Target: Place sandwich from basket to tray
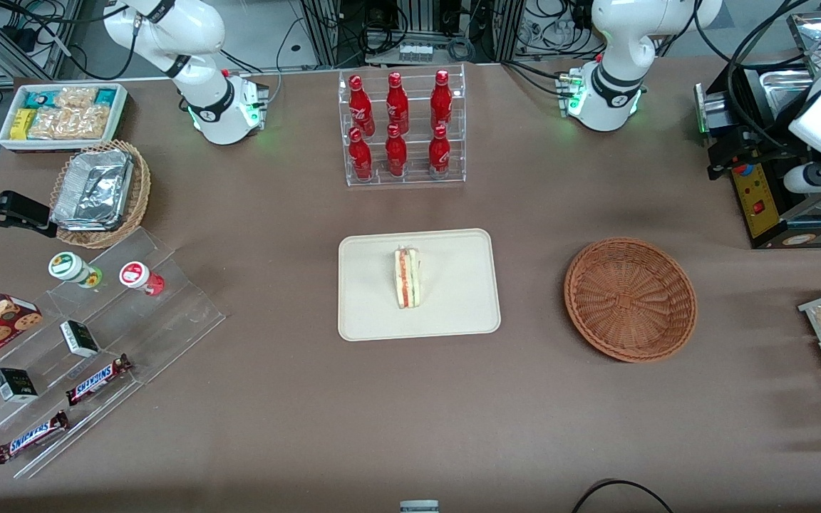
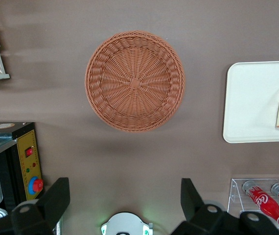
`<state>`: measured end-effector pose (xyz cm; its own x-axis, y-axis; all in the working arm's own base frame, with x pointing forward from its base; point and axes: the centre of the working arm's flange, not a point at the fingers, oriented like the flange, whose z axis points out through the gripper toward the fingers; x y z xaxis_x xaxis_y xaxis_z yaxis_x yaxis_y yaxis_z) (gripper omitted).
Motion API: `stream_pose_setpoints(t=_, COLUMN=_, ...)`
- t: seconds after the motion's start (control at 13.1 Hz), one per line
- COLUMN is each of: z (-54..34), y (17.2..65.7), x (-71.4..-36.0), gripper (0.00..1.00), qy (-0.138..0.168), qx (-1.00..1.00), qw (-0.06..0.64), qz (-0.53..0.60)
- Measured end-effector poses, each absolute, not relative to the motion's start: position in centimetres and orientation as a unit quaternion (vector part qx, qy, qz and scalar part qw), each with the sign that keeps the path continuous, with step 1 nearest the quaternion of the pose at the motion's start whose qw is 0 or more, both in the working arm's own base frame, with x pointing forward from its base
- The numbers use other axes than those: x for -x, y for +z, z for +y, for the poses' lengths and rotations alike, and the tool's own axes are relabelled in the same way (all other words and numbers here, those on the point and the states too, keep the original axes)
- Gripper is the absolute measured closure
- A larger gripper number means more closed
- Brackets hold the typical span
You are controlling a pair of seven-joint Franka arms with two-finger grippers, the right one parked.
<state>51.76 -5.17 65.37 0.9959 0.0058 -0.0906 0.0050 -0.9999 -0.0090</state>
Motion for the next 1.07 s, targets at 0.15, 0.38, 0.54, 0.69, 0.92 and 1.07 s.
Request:
stream_pose_setpoints(t=0.15, z=-5.5, y=65.4, x=-51.8, gripper=0.0, qy=0.043, qx=0.999, qw=0.004, qz=0.001)
stream_pose_setpoints(t=0.38, z=-5.6, y=66.2, x=-52.0, gripper=0.0, qy=0.032, qx=0.999, qw=0.003, qz=0.003)
stream_pose_setpoints(t=0.54, z=-5.5, y=66.6, x=-52.7, gripper=0.0, qy=0.024, qx=1.0, qw=0.008, qz=0.002)
stream_pose_setpoints(t=0.69, z=-5.0, y=66.5, x=-53.4, gripper=0.0, qy=0.023, qx=1.0, qw=0.018, qz=-0.001)
stream_pose_setpoints(t=0.92, z=-3.3, y=66.2, x=-53.8, gripper=0.0, qy=0.025, qx=0.999, qw=0.02, qz=-0.015)
stream_pose_setpoints(t=1.07, z=-2.7, y=66.2, x=-53.9, gripper=0.0, qy=0.025, qx=0.999, qw=0.019, qz=-0.005)
